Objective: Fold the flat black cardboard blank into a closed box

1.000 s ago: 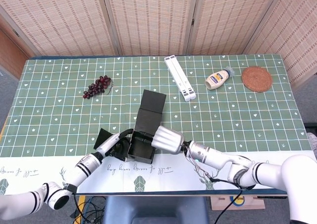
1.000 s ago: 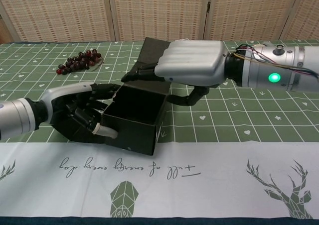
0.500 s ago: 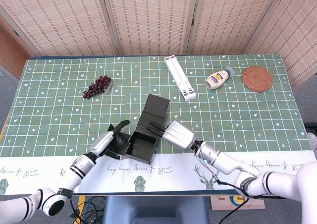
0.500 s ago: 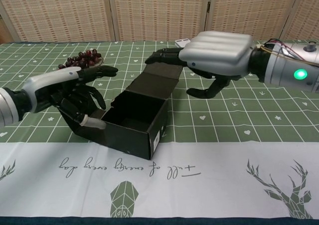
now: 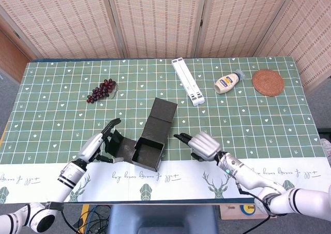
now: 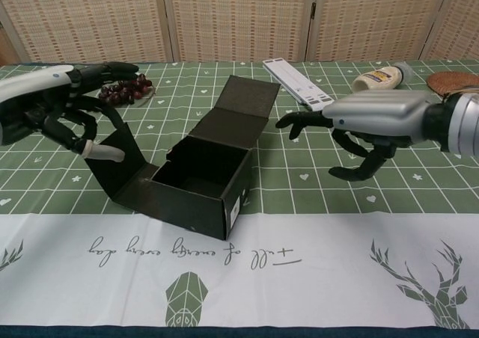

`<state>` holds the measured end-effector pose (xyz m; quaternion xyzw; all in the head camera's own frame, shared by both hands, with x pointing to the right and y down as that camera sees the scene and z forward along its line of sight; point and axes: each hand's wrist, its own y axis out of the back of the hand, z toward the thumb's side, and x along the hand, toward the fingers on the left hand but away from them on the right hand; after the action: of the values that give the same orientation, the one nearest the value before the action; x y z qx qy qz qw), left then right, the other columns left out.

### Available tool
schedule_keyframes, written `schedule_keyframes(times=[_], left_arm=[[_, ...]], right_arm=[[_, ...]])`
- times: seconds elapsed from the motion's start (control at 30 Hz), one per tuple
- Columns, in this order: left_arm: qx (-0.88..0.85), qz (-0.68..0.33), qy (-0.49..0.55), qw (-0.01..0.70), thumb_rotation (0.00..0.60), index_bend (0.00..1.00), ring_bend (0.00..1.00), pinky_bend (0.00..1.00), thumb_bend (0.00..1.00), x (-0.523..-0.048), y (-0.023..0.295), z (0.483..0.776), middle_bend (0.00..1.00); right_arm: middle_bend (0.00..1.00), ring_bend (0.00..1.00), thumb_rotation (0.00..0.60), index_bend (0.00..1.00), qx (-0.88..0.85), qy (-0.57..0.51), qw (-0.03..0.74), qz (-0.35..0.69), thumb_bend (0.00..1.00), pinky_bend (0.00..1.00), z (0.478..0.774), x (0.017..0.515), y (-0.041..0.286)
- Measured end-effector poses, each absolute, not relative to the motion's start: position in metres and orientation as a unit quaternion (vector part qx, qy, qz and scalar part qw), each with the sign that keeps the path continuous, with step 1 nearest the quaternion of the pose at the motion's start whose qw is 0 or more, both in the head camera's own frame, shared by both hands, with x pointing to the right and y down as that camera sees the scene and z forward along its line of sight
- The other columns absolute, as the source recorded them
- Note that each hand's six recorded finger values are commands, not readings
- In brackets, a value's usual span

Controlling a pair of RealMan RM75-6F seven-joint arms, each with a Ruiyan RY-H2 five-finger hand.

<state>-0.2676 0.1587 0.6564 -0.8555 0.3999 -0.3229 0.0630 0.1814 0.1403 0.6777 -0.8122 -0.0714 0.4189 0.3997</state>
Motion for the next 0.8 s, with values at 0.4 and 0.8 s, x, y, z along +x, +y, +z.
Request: schedule_keyframes(times=[0.4, 0.8], left_arm=[[-0.856, -0.314, 0.406, 0.07, 0.6, 0.0, 0.38, 0.67, 0.03, -0.274, 0.161, 0.641, 0.0], [-0.853, -0.318, 0.41, 0.061, 0.6, 0.0, 0.38, 0.67, 0.03, -0.284, 0.165, 0.641, 0.0]], right_arm=[[0.13, 0.74, 0.6, 0.0, -0.83, -0.071, 0.365, 0.415, 0.46, 0.92, 0.707, 0.13, 0.117], [0.12, 0.74, 0.6, 0.0, -0.852, -0.121, 0.325, 0.393, 0.45, 0.92, 0.71, 0.078, 0.091]])
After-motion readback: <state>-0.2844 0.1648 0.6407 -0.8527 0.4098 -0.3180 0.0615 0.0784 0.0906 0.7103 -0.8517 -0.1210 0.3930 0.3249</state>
